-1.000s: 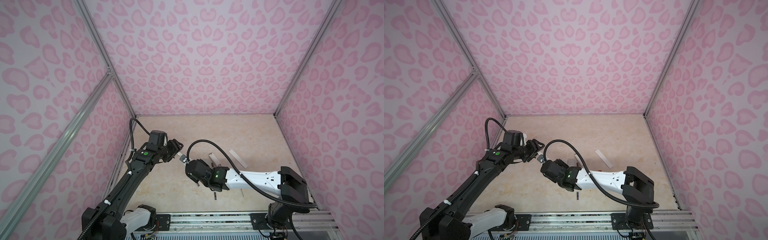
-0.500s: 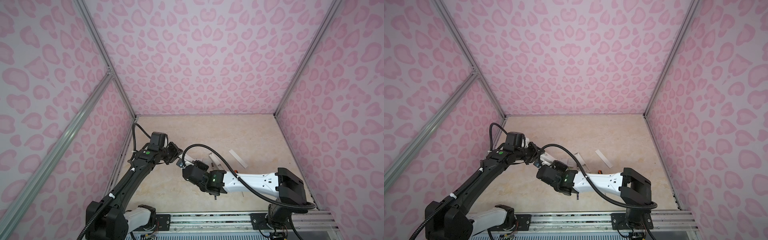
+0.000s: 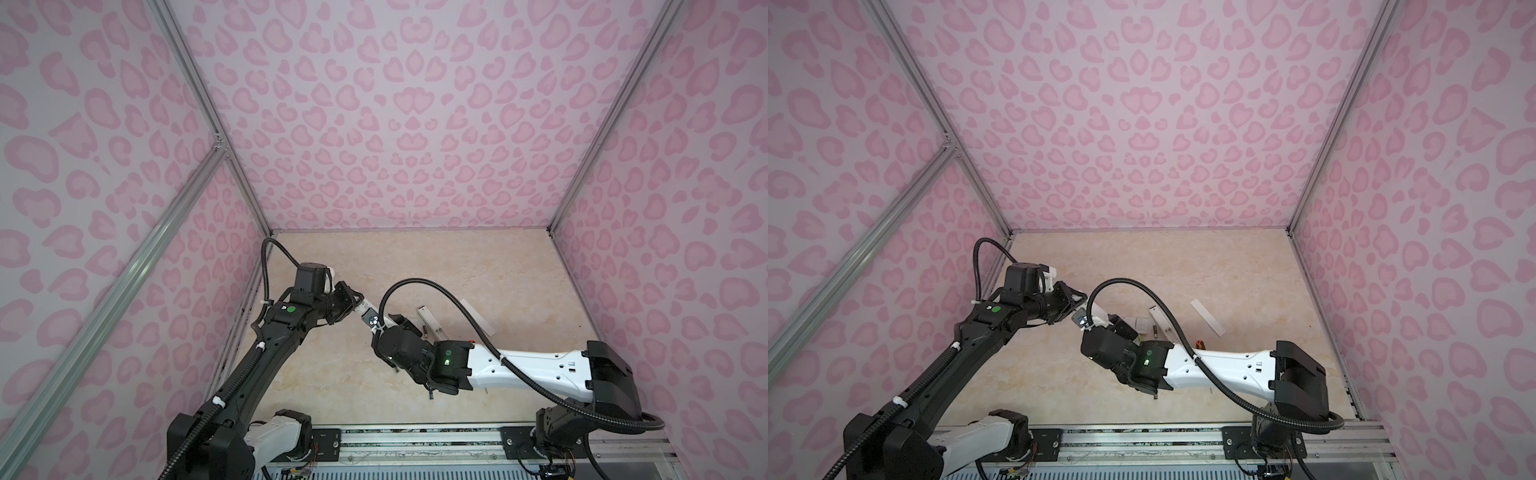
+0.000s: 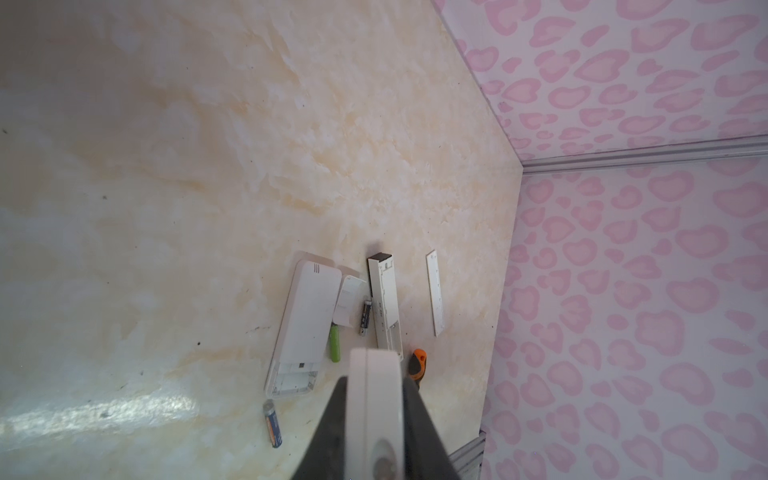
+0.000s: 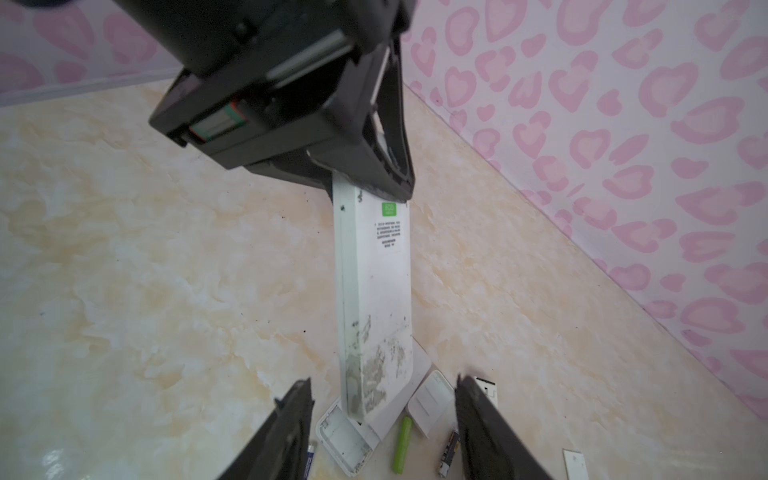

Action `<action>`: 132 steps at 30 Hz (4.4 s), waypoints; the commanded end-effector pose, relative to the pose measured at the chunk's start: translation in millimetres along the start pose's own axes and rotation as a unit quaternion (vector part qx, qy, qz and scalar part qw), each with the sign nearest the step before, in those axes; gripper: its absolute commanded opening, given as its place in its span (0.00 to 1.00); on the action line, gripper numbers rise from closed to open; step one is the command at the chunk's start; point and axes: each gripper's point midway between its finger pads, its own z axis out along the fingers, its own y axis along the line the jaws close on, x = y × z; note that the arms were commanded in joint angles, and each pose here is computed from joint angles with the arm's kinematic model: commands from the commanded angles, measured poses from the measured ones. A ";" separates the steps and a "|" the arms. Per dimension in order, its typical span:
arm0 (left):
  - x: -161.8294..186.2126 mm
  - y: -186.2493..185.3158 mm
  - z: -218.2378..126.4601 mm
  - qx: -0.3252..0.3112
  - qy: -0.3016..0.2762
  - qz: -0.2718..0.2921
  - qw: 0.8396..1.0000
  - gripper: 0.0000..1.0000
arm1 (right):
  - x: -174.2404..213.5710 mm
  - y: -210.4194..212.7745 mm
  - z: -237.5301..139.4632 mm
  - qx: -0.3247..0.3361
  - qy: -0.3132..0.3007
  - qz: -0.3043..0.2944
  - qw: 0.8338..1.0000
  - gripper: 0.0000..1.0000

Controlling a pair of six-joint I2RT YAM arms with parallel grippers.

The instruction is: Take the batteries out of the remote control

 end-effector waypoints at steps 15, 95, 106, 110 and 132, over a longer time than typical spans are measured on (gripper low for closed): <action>-23.6 -63.0 -67.6 0.183 -0.172 0.136 0.958 0.04 | -14.7 -60.0 8.4 -0.181 -0.043 0.424 0.887 0.55; -13.7 -69.1 -80.5 0.238 -0.188 0.141 0.942 0.04 | -34.0 -39.1 15.1 -0.331 -0.053 0.543 0.770 0.19; -12.0 -66.1 -75.6 0.234 -0.175 0.126 0.948 0.03 | -33.2 -36.4 19.3 -0.338 -0.053 0.554 0.759 0.10; -11.1 -61.4 -72.7 0.228 -0.174 0.122 0.950 0.04 | -34.9 -36.4 17.3 -0.341 -0.055 0.555 0.757 0.08; -5.7 -27.0 -41.4 0.160 -0.138 0.105 0.972 0.03 | -12.1 -79.7 19.0 -0.286 -0.065 0.549 0.783 0.05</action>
